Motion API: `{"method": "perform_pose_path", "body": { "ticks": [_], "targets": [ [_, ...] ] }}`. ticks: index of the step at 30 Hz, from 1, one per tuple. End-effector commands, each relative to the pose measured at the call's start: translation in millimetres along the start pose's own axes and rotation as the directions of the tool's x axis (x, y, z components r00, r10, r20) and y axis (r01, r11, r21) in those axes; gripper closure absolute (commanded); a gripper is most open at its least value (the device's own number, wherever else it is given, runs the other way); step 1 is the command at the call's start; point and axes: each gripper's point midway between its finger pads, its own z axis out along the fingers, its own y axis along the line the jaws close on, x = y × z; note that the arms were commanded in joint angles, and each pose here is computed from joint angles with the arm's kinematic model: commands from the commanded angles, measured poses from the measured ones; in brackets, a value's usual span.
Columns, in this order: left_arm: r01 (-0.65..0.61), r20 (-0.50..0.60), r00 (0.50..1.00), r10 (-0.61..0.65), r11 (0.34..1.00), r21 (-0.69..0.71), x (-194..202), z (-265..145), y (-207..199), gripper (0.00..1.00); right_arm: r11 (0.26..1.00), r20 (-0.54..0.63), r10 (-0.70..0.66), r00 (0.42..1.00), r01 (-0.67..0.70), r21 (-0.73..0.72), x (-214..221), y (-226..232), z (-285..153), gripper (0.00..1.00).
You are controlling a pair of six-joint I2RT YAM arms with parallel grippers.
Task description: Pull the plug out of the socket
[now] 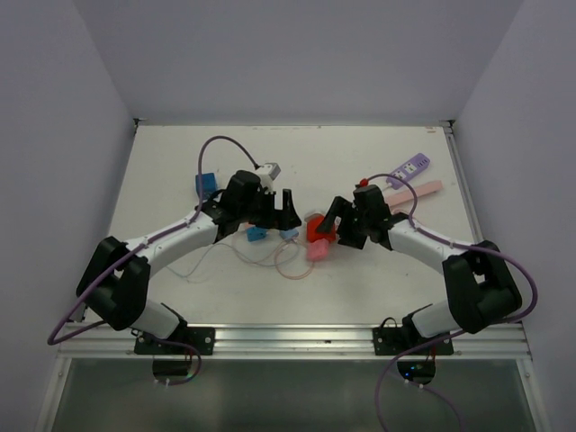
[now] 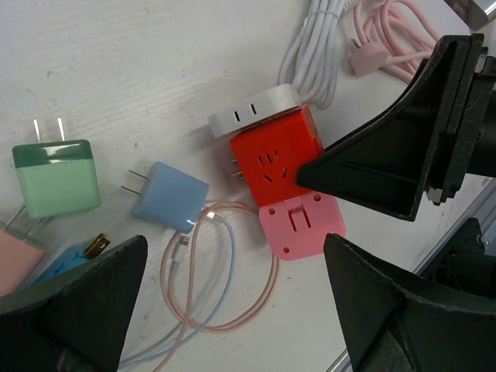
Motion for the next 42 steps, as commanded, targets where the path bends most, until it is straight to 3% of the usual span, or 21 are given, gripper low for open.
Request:
{"method": "perform_pose_path", "body": {
  "ticks": [1, 9, 19, 24, 28, 34, 38, 42],
  "targets": [
    [-0.041, 0.058, 0.998, 0.039, 0.999, 0.028, -17, 2, -14, 0.0, 0.998, 0.033, -0.048, 0.998, 0.047, 0.052, -12, -3, -11, 0.13],
    [-0.072, 0.029, 0.997, 0.071, 0.997, 0.026, -5, 9, -26, 0.0, 0.994, 0.046, -0.078, 0.996, 0.075, 0.074, -24, -8, -17, 0.16],
    [-0.094, 0.018, 0.995, 0.094, 0.995, 0.018, 1, 13, -36, 0.01, 0.994, 0.05, -0.088, 0.995, 0.084, 0.076, -42, -21, -27, 0.35],
    [-0.101, 0.032, 0.994, 0.101, 0.995, -0.01, -2, 9, -32, 0.0, 0.991, 0.055, -0.13, 0.99, 0.128, 0.031, -51, -6, -33, 0.39],
    [-0.101, 0.022, 0.995, 0.101, 0.995, -0.02, 0, 9, -30, 0.0, 0.996, 0.037, -0.084, 0.996, 0.085, -0.02, -47, 3, -28, 0.59],
    [-0.103, 0.019, 0.994, 0.104, 0.994, -0.018, 0, 8, -30, 0.0, 0.997, -0.02, -0.015, 1.0, 0.013, -0.077, -28, 11, -16, 0.74],
    [-0.105, 0.012, 0.994, 0.105, 0.994, -0.025, 2, 9, -28, 0.01, 0.992, -0.042, 0.018, 0.999, -0.023, -0.122, -20, 23, -14, 0.8],
    [-0.102, -0.001, 0.995, 0.102, 0.995, -0.02, 3, 13, -29, 0.0, 0.988, -0.076, 0.019, 0.997, -0.03, -0.151, -13, 38, -13, 0.78]
  ]
}}
